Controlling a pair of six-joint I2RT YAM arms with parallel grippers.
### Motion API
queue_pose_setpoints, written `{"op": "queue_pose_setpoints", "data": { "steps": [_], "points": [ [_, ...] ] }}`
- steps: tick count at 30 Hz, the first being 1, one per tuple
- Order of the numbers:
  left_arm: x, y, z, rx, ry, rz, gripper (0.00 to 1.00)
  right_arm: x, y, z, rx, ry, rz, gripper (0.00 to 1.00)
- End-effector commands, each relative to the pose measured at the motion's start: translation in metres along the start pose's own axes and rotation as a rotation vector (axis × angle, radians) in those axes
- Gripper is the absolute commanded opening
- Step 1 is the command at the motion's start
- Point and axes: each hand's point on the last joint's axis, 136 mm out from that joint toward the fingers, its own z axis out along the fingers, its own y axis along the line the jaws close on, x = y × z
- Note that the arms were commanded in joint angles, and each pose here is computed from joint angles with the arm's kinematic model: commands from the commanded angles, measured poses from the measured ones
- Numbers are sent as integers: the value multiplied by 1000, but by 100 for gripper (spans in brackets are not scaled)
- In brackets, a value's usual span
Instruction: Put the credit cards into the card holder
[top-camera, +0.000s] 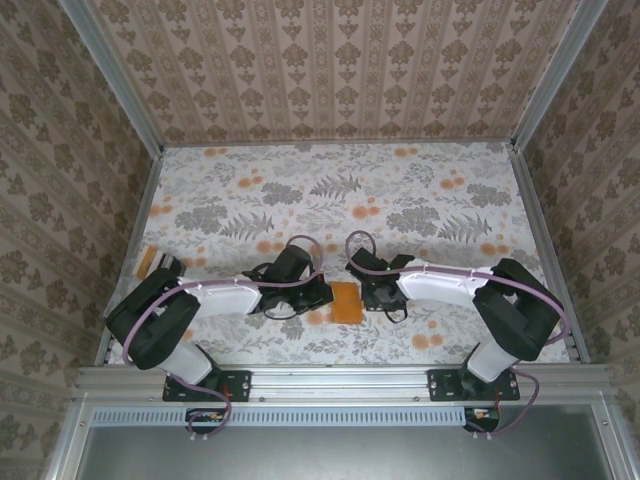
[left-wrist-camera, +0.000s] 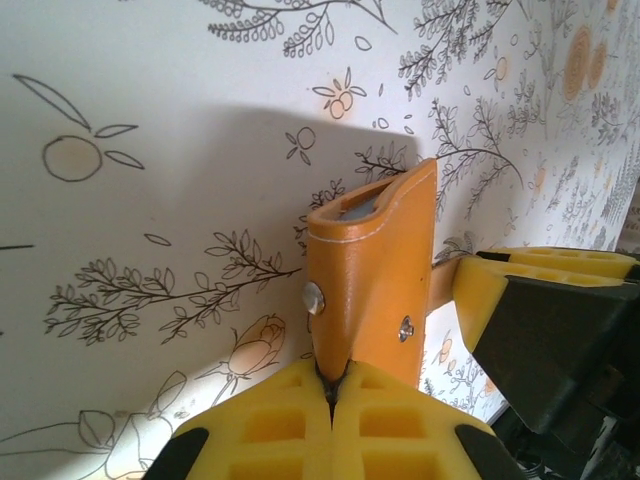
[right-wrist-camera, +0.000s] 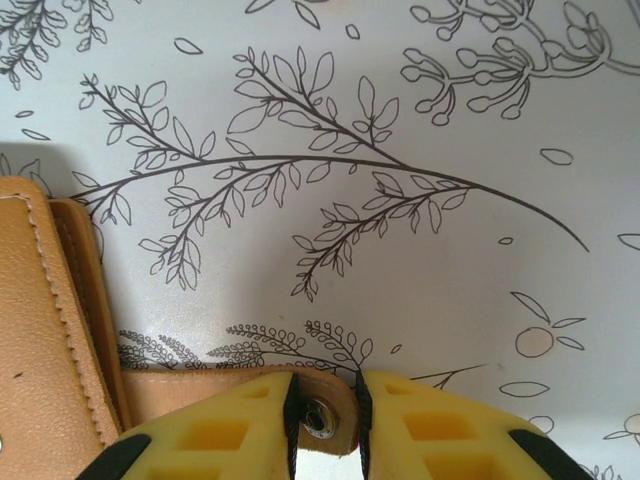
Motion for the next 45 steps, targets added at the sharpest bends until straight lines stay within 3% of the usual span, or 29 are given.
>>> {"op": "queue_pose_setpoints", "data": {
  "steps": [1, 5, 14, 18, 22, 25, 29, 36, 41, 45],
  "points": [
    [-2, 24, -1, -102, -12, -34, 9, 30, -52, 14, 254, 74, -105, 26],
    [-3, 31, -4, -160, -15, -28, 13, 25, -51, 10, 277, 34, -140, 31],
    [-16, 13, -30, -199, -78, 56, 34, -12, -11, -39, 57, -82, -75, 49],
    [-28, 2, -56, -221, -157, 101, 50, -28, -8, -63, -32, -144, -25, 57],
    [-49, -3, -83, -247, -248, 110, 57, -40, -14, -83, -87, -176, -4, 58],
    [-61, -1, -110, -310, -310, 121, 61, -53, -9, -95, -167, -204, 8, 60],
    [-75, 16, -161, -451, -427, 104, 76, -70, 9, -111, -298, -246, 8, 61],
    [-96, 83, -266, -686, -609, -90, 100, -83, 33, -116, -368, -252, -35, 69],
    [-90, 136, -350, -866, -767, -337, 100, -87, 45, -116, -390, -228, -48, 73],
    [-74, 168, -384, -876, -860, -534, 99, -92, 52, -114, -390, -213, -56, 72]
  ]
}}
